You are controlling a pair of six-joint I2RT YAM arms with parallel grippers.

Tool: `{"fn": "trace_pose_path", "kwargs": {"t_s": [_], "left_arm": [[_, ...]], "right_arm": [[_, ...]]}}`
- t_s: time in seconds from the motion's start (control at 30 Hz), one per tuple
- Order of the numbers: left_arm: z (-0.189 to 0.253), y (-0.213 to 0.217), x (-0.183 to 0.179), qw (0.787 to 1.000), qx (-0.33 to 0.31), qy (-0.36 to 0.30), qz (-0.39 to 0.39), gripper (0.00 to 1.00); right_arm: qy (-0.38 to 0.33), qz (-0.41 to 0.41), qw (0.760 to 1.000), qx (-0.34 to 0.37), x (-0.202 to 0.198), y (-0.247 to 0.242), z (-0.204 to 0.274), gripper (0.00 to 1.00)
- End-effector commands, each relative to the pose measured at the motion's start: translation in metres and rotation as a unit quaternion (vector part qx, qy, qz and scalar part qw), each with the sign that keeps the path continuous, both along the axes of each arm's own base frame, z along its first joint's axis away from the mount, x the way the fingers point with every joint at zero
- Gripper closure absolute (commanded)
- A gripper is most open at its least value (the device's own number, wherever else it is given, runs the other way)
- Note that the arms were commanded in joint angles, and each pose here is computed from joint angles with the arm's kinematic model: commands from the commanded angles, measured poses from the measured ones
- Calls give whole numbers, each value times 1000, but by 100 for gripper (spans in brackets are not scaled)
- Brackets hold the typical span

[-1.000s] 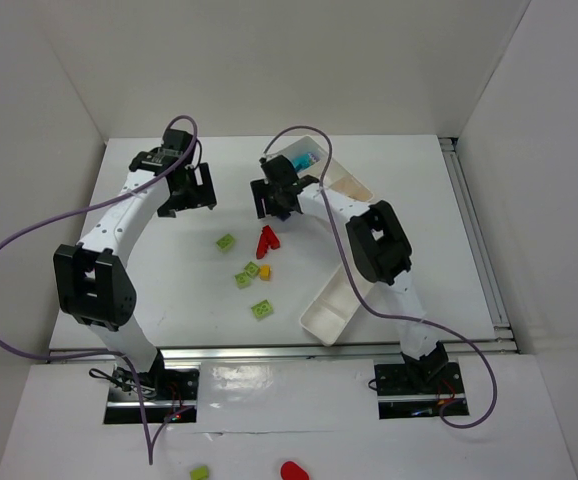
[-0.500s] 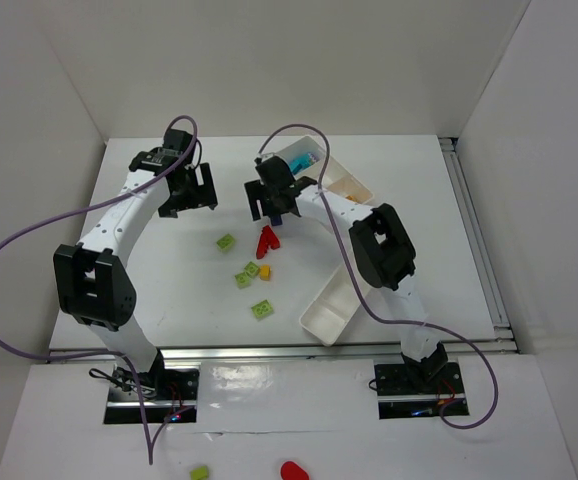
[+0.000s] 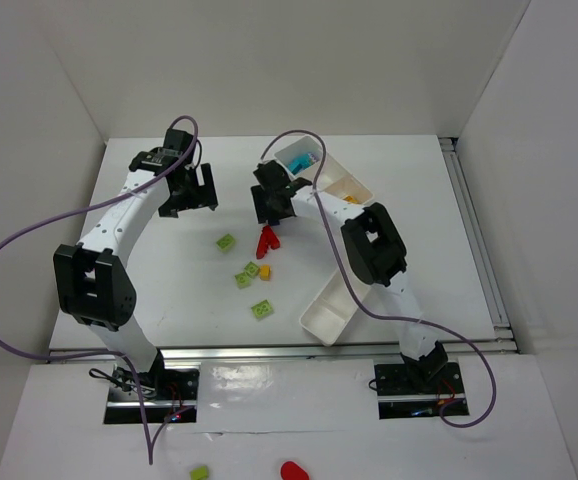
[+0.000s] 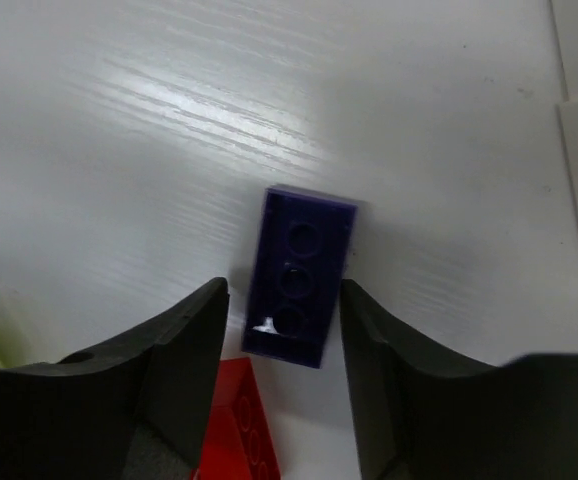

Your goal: Sort the legos into containers by color

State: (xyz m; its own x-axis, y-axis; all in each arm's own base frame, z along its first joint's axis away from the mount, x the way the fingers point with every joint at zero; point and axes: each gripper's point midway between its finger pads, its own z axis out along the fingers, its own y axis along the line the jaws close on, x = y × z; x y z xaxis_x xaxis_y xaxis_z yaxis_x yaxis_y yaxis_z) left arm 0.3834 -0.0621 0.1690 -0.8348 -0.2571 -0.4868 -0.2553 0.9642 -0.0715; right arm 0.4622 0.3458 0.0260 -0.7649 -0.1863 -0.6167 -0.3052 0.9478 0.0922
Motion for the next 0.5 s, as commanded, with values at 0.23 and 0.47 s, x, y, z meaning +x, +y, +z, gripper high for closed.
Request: {"fn": "trace_pose_path", "kwargs": {"t_s": [0.23,0.47], "left_arm": [[14,1,2,1000,-4,-21,-5,1],[20,-13,4,999,-13,-35,-40,3]], "right_arm": [[-51,27,995,79,22,9,86,72],[-156,-84,981,80,62,-68,181,73]]}}
